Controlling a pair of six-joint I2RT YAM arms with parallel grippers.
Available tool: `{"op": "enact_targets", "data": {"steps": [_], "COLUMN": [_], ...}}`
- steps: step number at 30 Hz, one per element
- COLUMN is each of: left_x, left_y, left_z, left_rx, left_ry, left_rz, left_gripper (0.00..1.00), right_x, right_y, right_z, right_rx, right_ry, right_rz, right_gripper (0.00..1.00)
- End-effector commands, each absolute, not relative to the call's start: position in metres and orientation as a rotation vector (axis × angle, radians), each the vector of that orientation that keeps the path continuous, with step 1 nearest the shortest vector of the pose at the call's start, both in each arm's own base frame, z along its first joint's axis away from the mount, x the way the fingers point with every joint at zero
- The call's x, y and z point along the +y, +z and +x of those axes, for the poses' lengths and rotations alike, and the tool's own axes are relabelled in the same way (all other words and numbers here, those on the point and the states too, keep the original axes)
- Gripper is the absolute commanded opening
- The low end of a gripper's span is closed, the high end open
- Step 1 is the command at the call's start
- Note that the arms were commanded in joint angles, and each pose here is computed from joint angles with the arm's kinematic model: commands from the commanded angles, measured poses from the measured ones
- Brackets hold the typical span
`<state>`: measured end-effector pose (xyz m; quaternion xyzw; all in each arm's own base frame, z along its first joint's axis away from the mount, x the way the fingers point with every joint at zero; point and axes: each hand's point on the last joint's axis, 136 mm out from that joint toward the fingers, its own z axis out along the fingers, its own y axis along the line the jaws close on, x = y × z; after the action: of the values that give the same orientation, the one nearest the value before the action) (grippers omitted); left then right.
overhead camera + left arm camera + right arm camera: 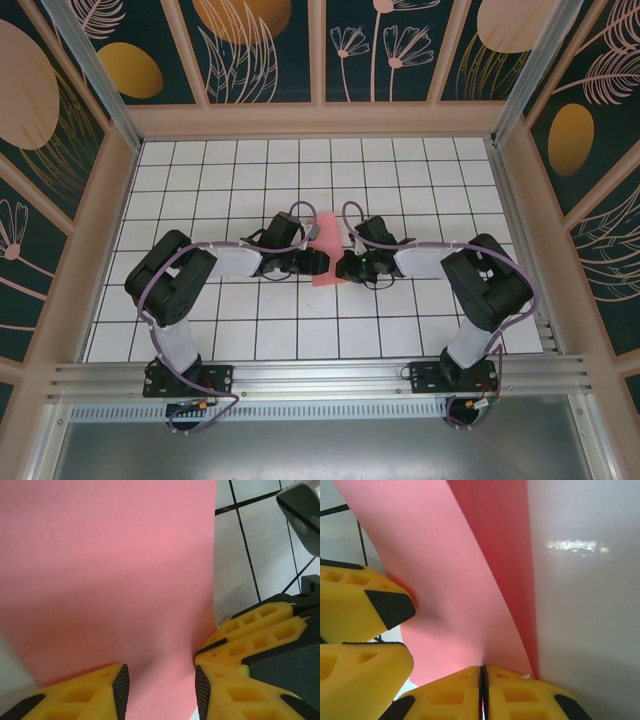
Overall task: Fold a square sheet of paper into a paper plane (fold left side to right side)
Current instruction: Hold the square sheet of paper at the center of the table, then first fold the square sheet of paper in half at the center of the table.
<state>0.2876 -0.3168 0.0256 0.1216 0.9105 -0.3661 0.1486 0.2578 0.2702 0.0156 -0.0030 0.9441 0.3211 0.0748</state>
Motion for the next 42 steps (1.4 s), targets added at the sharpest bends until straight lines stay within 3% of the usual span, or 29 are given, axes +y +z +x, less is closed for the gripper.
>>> {"op": "enact_targets", "data": {"steps": [1, 12, 42], "left_x": [-0.310, -0.321, -0.304], "left_y": [0.015, 0.049, 0.010], "left_z": [0.292, 0.316, 0.365], "left_rx": [2.666, 2.585, 2.660], "left_ry": [-0.955, -0.974, -0.765], "left_rz": [0.291, 0.261, 0.142], "left_gripper": [0.43, 0.45, 0.45], "right_x": [0.257, 0.238, 0.215], "right_y": [-0.005, -0.026, -0.042], "right_z": [0.254, 0.249, 0.239], "right_rx": [2.907, 2.977, 3.052], "right_ry": [0.814, 0.652, 0.453], "right_rz": [0.012, 0.012, -0.037], "right_gripper": [0.13, 0.13, 0.13]}}
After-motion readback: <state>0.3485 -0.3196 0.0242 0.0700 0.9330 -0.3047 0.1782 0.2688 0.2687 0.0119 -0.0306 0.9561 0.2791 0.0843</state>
